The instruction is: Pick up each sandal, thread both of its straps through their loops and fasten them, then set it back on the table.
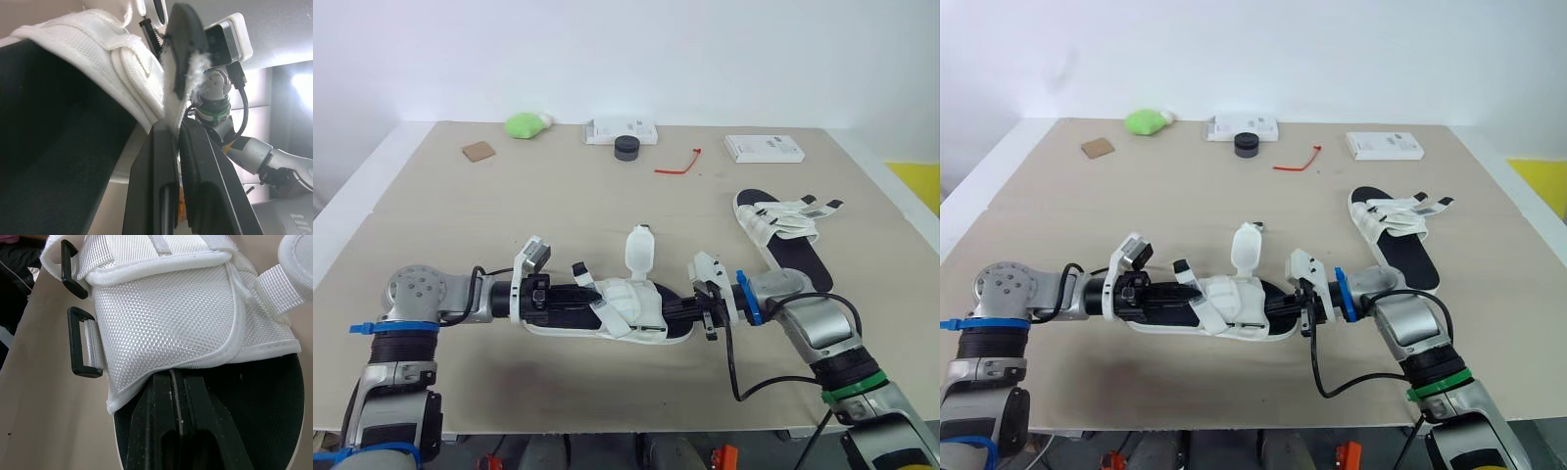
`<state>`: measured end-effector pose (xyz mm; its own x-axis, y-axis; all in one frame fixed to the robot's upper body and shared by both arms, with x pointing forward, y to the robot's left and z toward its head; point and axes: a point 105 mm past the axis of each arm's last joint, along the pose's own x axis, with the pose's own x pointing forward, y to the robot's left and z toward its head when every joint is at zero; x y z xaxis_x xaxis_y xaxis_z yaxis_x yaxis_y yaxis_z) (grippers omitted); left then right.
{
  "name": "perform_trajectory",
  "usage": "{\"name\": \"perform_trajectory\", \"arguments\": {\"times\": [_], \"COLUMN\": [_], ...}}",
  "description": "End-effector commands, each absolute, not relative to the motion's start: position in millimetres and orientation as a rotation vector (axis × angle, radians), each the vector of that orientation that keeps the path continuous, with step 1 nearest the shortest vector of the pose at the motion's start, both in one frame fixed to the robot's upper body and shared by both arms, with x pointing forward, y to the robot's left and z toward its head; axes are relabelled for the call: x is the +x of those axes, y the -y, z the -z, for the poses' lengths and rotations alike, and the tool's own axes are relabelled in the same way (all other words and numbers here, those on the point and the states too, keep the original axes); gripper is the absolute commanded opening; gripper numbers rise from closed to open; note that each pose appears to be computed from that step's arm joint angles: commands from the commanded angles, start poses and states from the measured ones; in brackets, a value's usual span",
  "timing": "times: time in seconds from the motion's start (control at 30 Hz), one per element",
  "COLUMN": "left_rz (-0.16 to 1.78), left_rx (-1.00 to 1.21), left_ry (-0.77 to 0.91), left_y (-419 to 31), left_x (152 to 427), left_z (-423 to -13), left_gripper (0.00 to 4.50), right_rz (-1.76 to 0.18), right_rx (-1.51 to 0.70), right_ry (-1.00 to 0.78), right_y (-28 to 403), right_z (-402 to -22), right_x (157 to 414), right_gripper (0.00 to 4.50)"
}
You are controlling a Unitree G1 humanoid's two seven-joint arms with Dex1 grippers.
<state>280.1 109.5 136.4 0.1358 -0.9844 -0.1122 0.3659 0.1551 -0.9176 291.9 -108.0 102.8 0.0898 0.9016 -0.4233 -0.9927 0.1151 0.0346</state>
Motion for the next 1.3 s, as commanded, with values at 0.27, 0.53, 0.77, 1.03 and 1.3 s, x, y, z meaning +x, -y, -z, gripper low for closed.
{"name": "perform_trajectory", "arguments": {"times": [0.27, 0.53, 0.77, 1.03, 1.3], "left_rz": [1.452, 1.438, 1.364, 1.339, 1.343], "left_rx": [-0.933, -0.889, -0.828, -0.786, -0.756], "left_ry": [-0.805, -0.811, -0.845, -0.857, -0.876], "left_y": [-108.5, -92.3, -81.9, -73.6, -71.5], "left_x": [265.5, 279.3, 294.2, 313.1, 323.6], "left_z": [-186.2, -185.6, -168.5, -163.6, -161.8], "left_gripper": [0.08, 0.08, 0.08, 0.08, 0.08], "right_rz": [-1.395, -1.387, -1.375, -1.370, -1.366], "right_rx": [-0.288, -0.280, -0.277, -0.269, -0.265], "right_ry": [-0.446, -0.444, -0.443, -0.441, -0.439], "right_y": [117.5, 118.7, 120.9, 120.3, 119.4], "right_z": [-90.0, -90.4, -90.5, -90.2, -90.2], "right_x": [291.3, 290.8, 289.4, 288.3, 288.0], "right_gripper": [0.00, 0.00, 0.00, 0.00, 0.00]}}
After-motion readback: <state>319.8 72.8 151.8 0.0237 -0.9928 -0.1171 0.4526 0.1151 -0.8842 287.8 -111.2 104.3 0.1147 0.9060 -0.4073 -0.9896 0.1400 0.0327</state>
